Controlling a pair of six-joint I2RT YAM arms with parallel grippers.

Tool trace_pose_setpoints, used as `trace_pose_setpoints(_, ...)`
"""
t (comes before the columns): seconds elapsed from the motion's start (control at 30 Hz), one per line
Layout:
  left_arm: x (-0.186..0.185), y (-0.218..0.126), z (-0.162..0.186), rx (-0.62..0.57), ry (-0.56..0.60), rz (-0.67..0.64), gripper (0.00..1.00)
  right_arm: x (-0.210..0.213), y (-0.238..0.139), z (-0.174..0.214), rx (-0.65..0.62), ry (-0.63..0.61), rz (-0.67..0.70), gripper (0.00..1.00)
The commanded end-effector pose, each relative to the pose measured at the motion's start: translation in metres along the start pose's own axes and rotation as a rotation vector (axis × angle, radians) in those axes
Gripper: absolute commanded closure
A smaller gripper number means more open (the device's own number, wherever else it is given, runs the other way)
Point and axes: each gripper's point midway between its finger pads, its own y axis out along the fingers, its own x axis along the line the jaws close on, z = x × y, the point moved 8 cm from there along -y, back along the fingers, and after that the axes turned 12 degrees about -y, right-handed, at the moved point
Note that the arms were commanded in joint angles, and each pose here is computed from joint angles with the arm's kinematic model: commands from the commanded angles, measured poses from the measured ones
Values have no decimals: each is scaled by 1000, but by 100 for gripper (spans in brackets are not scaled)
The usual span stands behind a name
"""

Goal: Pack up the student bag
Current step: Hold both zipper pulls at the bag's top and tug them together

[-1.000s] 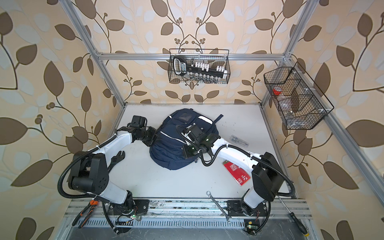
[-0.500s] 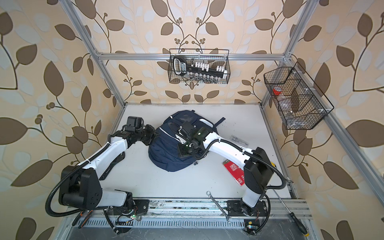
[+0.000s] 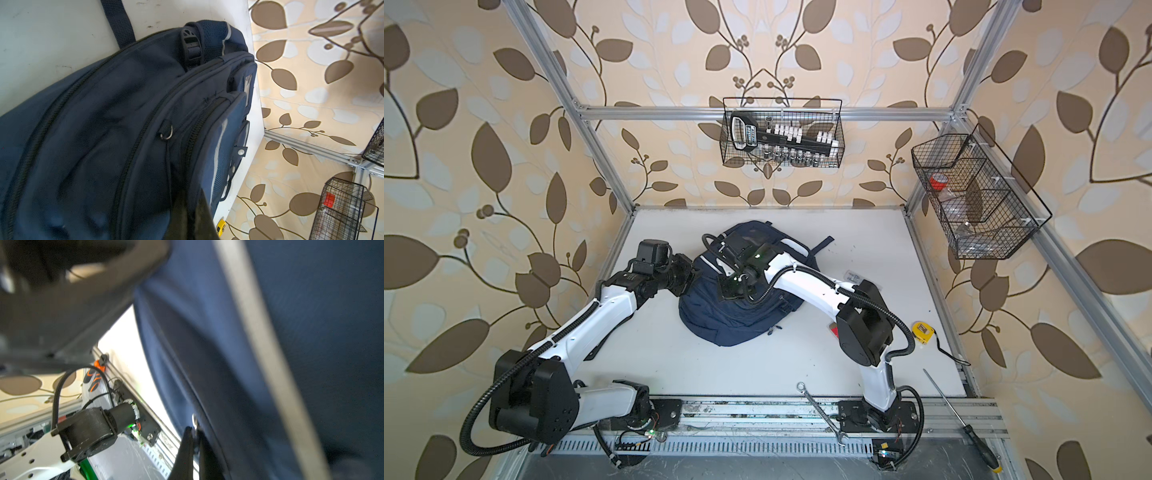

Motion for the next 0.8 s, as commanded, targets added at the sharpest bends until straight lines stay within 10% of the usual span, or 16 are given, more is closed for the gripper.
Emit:
trace_pose_setpoints(0.0,-3,-14,10,31,25,42,100,-55,-23,-16,-95,37,194,100)
trace_pose_setpoints(0.43,-13,-5,63,99,201,30,100,-79,-53,3,-43,-92,244,100)
trace_pose_setpoints(0.57,-11,-15,48,20,220,-50,50,-79,-62,26,-19,-113,233,100)
trace_pose_setpoints(0.77,4,-9,17,49,63,-86,40,-78,-60,32,-3,-111,212,100)
